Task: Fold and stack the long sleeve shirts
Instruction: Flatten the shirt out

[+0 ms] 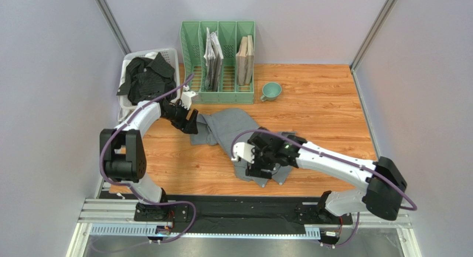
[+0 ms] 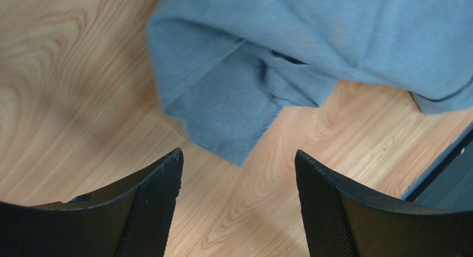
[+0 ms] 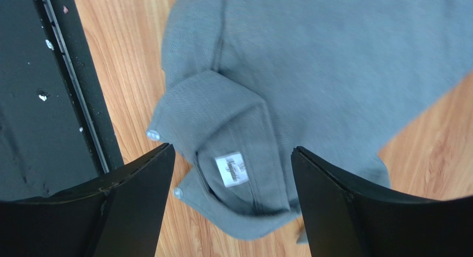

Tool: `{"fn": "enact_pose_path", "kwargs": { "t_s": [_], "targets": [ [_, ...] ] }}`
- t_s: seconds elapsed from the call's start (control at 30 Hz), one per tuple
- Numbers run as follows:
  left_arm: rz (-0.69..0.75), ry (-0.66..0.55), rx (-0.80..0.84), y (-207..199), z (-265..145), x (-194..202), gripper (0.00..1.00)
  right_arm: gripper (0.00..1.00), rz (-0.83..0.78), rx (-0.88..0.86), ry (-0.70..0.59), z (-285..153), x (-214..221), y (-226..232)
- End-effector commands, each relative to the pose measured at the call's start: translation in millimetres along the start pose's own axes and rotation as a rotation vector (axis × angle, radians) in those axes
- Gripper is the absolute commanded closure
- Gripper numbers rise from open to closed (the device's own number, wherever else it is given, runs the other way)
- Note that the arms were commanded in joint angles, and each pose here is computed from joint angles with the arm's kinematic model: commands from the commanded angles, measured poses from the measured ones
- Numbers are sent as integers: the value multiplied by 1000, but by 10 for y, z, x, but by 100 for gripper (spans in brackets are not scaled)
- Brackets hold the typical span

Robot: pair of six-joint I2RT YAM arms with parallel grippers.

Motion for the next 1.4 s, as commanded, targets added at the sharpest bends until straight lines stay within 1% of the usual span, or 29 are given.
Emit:
{"fn": "enact_pose_path", "kwargs": {
  "t_s": [0.0,0.13,0.17,0.27,0.3,0.37,0.4,0.43,0.47,0.5,0.53,0.57,0.6,0.63,0.7,0.73,0.77,0.8,0.87,0.9,0.97,1.0,1.03,1.07,1.1,1.13,1.27,1.3,1.37],
  "targets": [
    [-117,-5,-19,152,83,-1,22,19,-77,115,-37,231,-284,70],
    [-184,44,-25,246,245,107,23,19,-105,108,9,514,-348,217],
    [-188,52,-34,272,265,121,24,19,-110,121,48,619,-277,222],
    [-198,69,-36,322,327,150,29,24,-109,146,102,782,-155,238],
    [-197,68,-33,327,340,141,31,30,-108,156,115,819,-119,228],
    [-195,78,-22,322,384,156,43,44,-115,185,156,858,-11,205],
    [-190,82,-21,317,399,156,50,67,-114,196,166,854,16,188],
    [-193,92,-14,304,416,173,68,84,-106,210,166,821,16,148],
    [-188,86,-7,297,407,155,77,100,-89,217,159,770,9,107],
    [-181,78,-4,285,379,126,86,100,-70,230,117,606,-52,50],
    [-183,87,8,239,329,124,98,100,-33,218,92,512,-54,-44],
    [-177,80,17,200,275,102,100,100,-17,225,65,389,-72,-110],
    [-136,58,12,123,123,44,100,100,-12,230,43,229,-110,-185],
    [-121,42,0,94,25,34,100,100,34,242,-32,-38,-127,-326],
    [-61,-4,-37,-38,-258,-1,100,100,58,276,-107,-411,-177,-500],
    [-51,-17,-50,-68,-357,6,100,100,98,319,-170,-690,-136,-640],
    [-30,-25,-57,-116,-431,1,100,100,106,326,-201,-825,-136,-692],
    [1,-40,-73,-223,-580,-17,100,100,106,345,-209,-958,-88,-735],
    [45,-49,-97,-303,-712,-20,100,100,149,398,-274,-1289,-37,-843],
    [67,-73,-123,-367,-808,-40,100,100,168,393,-267,-1353,21,-826],
    [45,-86,-104,-439,-793,3,100,100,203,403,-293,-1493,67,-815],
    [31,-87,-104,-428,-753,7,84,100,214,403,-288,-1487,96,-805],
    [33,-79,-87,-457,-673,2,71,100,244,416,-287,-1487,132,-825],
    [-10,-56,-91,-450,-577,58,62,100,270,413,-273,-1429,174,-843],
    [1,-66,-94,-395,-453,11,52,100,298,422,-280,-1410,181,-899],
    [0,-68,-87,-377,-377,-1,45,100,351,415,-291,-1405,235,-972],
    [1,-28,-139,-172,-61,-51,41,100,514,402,-330,-1435,276,-1205],
    [-6,-13,-142,-92,40,-49,26,100,524,406,-346,-1484,255,-1250],
    [0,-1,-149,-11,127,-111,26,100,536,403,-366,-1524,254,-1280]
  ]
}}
Point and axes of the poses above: each gripper's point midway between its finger pads, its own z axis out along the fingers, its own y axis along the line the jaws close on, x = y × z, the point moved 5 cm from there along -z, back along the fingers, and after that the axes turned 6 degrees about z, right-handed, at the moved point
